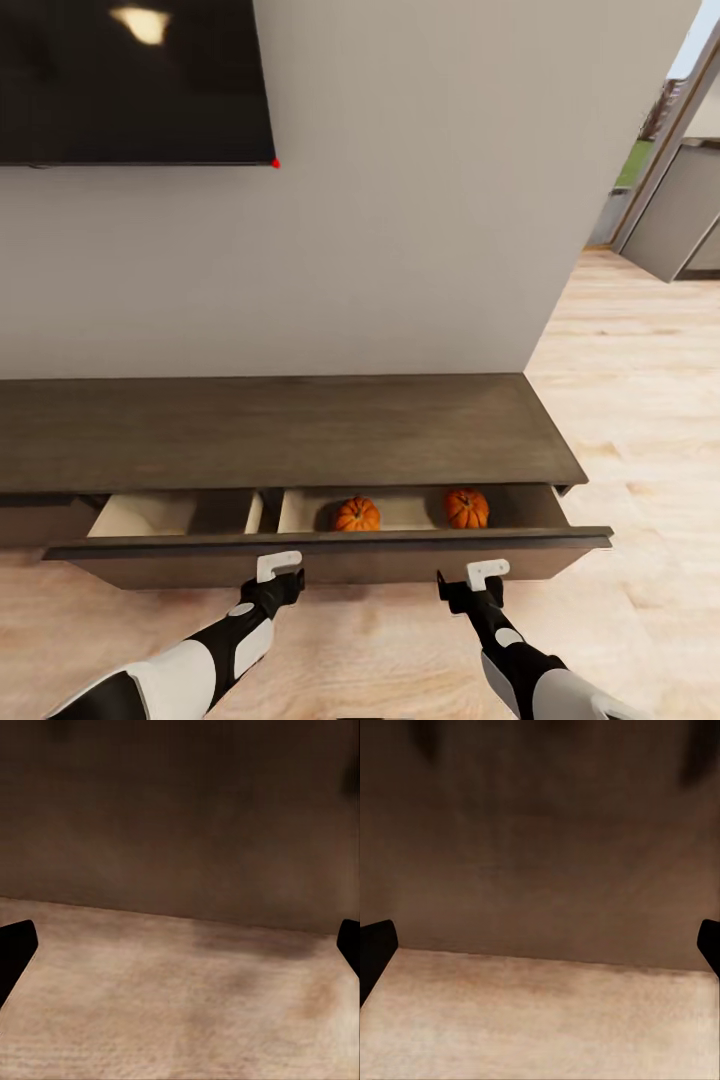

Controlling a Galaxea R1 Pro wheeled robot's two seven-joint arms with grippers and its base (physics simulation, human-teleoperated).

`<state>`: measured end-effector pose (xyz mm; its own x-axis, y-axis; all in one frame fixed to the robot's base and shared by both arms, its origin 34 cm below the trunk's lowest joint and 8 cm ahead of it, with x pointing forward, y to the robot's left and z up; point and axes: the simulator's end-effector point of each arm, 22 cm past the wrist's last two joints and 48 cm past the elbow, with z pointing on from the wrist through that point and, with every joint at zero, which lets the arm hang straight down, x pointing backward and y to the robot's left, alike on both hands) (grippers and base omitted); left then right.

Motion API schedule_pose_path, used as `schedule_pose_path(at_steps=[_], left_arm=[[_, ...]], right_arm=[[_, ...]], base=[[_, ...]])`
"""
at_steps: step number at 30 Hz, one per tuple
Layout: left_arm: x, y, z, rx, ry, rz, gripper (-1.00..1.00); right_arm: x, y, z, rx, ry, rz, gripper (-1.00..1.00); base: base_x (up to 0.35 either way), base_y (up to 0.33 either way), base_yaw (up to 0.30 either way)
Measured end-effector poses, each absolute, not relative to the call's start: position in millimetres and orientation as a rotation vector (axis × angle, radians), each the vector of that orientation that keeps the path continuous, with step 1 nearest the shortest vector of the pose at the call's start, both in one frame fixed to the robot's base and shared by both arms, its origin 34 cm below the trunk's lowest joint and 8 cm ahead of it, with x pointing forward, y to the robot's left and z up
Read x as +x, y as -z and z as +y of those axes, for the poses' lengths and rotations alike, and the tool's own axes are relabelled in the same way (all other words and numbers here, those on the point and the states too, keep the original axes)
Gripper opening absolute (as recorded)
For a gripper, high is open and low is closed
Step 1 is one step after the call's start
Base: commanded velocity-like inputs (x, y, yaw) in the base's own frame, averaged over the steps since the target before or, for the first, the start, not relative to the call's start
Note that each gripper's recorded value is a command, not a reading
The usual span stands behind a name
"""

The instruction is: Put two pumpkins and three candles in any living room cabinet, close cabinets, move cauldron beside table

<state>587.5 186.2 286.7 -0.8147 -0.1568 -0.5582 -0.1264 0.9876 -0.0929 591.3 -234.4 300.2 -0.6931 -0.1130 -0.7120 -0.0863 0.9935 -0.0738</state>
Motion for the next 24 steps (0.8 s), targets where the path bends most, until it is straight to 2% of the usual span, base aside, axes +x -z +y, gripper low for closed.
schedule_pose_path(at_steps=[14,24], left_arm=[[587.5,-286.7,186.3,-0.200,0.069,2.533,1.00],[577.8,-286.2,186.6,-0.187,0.064,2.487,1.00]], right_arm=[[591.5,-300.3,-234.3,-0.138,0.043,2.340,1.00],[591.5,-301.1,-219.8,-0.140,0.020,2.338,1.00]], base=[[0.328,0.000,0.000],[0.039,0.000,0.000]])
